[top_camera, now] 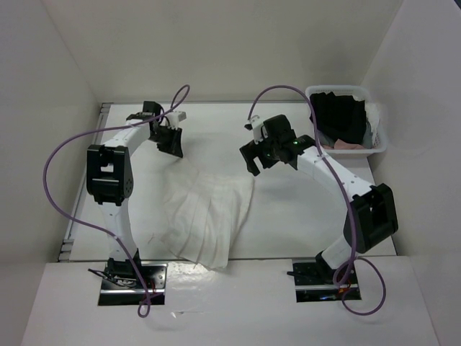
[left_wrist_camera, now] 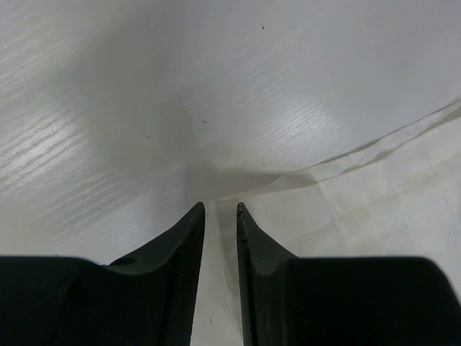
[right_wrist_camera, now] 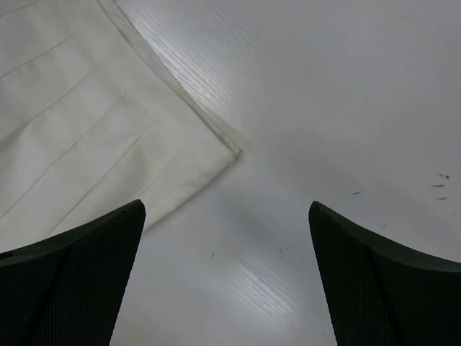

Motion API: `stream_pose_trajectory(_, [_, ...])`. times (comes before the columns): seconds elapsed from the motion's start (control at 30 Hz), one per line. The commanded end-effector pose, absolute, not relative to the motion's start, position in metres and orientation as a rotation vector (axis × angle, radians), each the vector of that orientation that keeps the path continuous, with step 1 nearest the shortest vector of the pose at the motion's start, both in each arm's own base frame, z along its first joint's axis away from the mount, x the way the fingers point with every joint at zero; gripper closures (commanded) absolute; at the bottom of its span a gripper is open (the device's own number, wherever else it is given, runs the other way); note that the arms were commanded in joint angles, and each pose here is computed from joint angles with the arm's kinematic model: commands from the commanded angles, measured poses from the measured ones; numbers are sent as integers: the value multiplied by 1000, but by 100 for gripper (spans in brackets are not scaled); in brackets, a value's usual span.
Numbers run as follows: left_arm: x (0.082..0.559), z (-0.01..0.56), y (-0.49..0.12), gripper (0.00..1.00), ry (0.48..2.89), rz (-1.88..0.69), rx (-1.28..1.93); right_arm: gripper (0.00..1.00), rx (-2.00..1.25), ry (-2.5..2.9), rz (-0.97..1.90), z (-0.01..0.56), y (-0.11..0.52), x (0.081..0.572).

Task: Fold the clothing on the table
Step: Flatten the skirt out

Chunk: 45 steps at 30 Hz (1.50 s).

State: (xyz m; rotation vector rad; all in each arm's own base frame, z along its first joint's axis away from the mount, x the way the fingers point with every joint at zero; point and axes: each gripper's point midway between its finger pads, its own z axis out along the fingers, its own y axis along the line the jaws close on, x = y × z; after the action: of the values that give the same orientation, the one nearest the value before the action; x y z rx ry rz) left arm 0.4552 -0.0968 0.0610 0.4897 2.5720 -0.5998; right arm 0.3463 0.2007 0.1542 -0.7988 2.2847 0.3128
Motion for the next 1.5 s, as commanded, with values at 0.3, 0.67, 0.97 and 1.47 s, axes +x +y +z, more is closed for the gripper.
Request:
stream_pose_trajectory(0.3, [421,69,-105,37,2577,-741,729,2,-756,2275,327,150,203,360])
stream_pose_trajectory(0.67, [417,67,-108,57,2579,-746,788,2,-758,2265,339,152,205,359])
stream_pose_trajectory(0.97, [416,54,-115,70,2600,-793,784,2,-753,2265,328,152,201,356])
stream_pose_trajectory(1.47, [419,83,-111,100,2552,-719,763,6,-778,2448,298,84,204,365])
